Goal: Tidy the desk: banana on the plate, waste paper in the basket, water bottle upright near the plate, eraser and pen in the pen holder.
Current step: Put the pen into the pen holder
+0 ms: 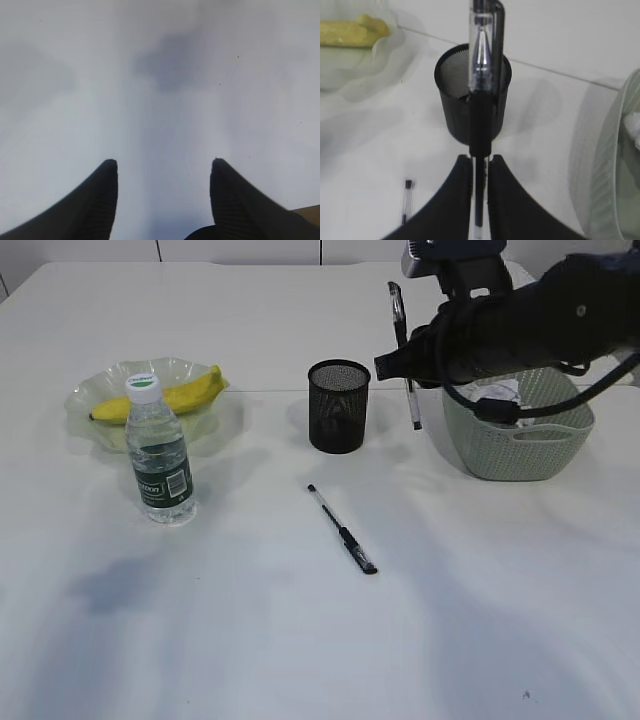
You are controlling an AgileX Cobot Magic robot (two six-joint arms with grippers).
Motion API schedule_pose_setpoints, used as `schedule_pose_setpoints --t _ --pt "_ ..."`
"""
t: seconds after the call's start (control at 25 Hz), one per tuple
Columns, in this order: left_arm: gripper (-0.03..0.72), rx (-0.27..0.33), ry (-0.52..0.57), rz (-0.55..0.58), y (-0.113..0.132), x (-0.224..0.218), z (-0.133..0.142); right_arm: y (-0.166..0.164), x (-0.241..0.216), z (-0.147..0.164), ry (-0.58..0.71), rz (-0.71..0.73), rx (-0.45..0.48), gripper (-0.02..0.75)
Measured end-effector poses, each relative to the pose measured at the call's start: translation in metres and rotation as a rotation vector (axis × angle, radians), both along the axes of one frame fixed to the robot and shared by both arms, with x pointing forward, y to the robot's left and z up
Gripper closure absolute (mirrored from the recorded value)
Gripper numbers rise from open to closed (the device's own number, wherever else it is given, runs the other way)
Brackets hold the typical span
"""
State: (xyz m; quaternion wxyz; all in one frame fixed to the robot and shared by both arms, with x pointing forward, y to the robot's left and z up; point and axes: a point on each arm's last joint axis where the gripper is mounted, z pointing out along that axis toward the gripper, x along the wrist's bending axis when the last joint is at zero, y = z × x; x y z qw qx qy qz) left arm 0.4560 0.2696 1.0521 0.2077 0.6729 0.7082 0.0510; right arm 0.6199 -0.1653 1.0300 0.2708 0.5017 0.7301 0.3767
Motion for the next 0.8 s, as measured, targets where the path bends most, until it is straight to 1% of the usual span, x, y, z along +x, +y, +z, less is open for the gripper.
schedule_pose_setpoints --t 0.16,0.4,0.8 --pt "0.276 0.000 0.000 0.000 0.000 0.000 0.000 0.004 0.013 -0.008 -0.077 -0.006 0.024 0.695" --pt "0.276 0.000 0.000 0.000 0.000 0.000 0.000 0.014 0.044 -0.009 -0.178 -0.008 0.053 0.695" --pt "0.276 0.000 0.000 0.000 0.000 0.000 0.000 0.031 0.092 -0.021 -0.238 -0.005 0.067 0.695"
